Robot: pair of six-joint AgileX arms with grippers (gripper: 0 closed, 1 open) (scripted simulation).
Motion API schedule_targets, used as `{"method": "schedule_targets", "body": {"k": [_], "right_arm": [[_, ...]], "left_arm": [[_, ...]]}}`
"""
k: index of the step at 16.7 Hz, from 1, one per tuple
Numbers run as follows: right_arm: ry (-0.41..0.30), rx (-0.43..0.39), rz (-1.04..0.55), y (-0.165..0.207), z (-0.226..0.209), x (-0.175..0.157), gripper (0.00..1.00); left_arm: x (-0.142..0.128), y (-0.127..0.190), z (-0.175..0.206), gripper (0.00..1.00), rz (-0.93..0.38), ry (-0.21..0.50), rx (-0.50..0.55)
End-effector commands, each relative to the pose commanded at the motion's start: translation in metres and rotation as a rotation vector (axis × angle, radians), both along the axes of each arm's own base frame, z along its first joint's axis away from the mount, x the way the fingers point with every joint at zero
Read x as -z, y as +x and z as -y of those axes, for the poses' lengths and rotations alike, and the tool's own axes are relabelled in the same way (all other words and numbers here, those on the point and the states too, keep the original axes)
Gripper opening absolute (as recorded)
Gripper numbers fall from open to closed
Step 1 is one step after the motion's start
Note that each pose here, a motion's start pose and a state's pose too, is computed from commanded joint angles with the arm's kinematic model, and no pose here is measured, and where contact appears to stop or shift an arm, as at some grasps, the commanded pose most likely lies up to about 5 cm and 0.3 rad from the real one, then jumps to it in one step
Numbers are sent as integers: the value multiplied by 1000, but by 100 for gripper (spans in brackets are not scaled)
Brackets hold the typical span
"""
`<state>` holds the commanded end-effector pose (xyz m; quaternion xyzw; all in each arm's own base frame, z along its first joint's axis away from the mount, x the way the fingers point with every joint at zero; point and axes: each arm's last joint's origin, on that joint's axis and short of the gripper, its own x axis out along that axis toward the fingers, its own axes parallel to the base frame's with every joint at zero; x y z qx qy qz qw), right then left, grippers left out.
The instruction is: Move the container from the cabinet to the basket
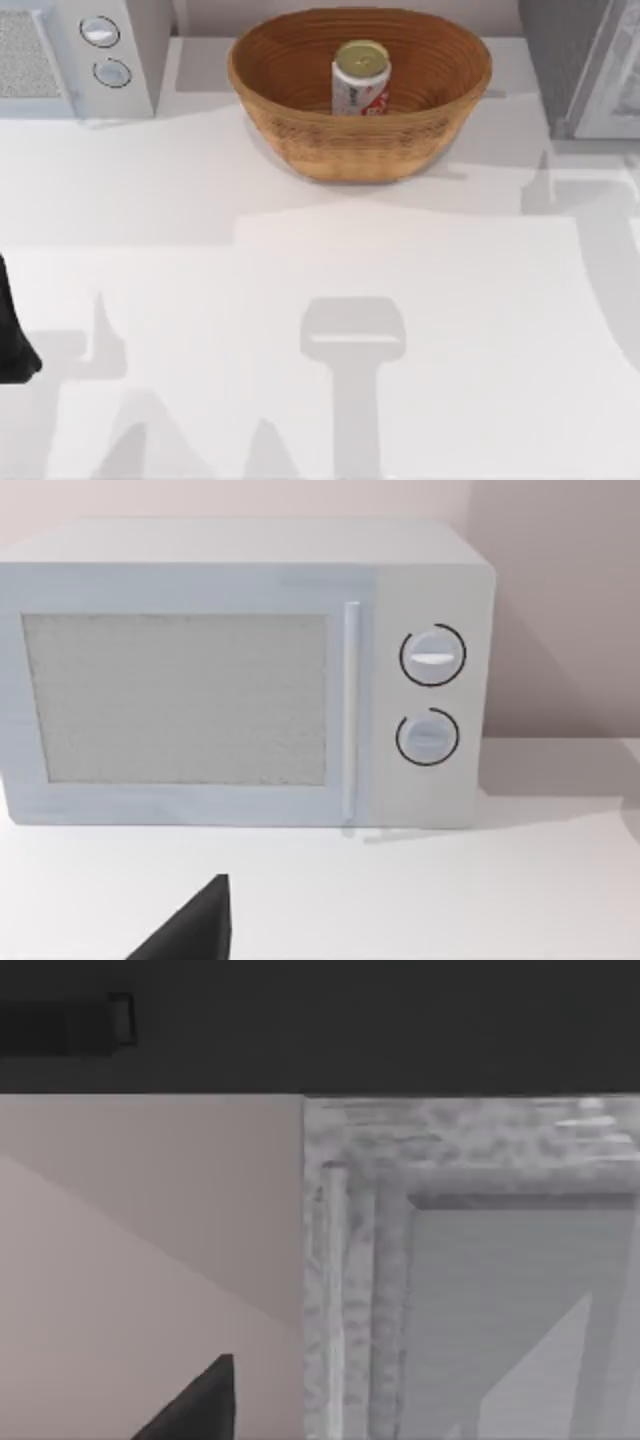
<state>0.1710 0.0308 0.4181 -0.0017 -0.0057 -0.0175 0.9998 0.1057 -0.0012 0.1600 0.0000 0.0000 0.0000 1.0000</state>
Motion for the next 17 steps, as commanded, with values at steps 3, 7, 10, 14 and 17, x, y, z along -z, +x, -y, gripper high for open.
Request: {"method": "schedule_targets", "body": {"k": [3, 7, 10, 14, 17], "right_arm": [[0, -2, -9, -30, 14, 60, 100], [1, -9, -14, -56, 25, 147, 100], [2, -17, -19, -64, 29, 206, 100], [3, -32, -14, -65, 32, 252, 100], [3, -35, -11, -65, 32, 258, 100]], "left_arm": [[0, 0, 0, 100, 0, 0, 0], [0, 0, 0, 100, 0, 0, 0], [0, 0, 0, 100, 0, 0, 0], [0, 0, 0, 100, 0, 0, 0], [0, 0, 0, 100, 0, 0, 0]]}}
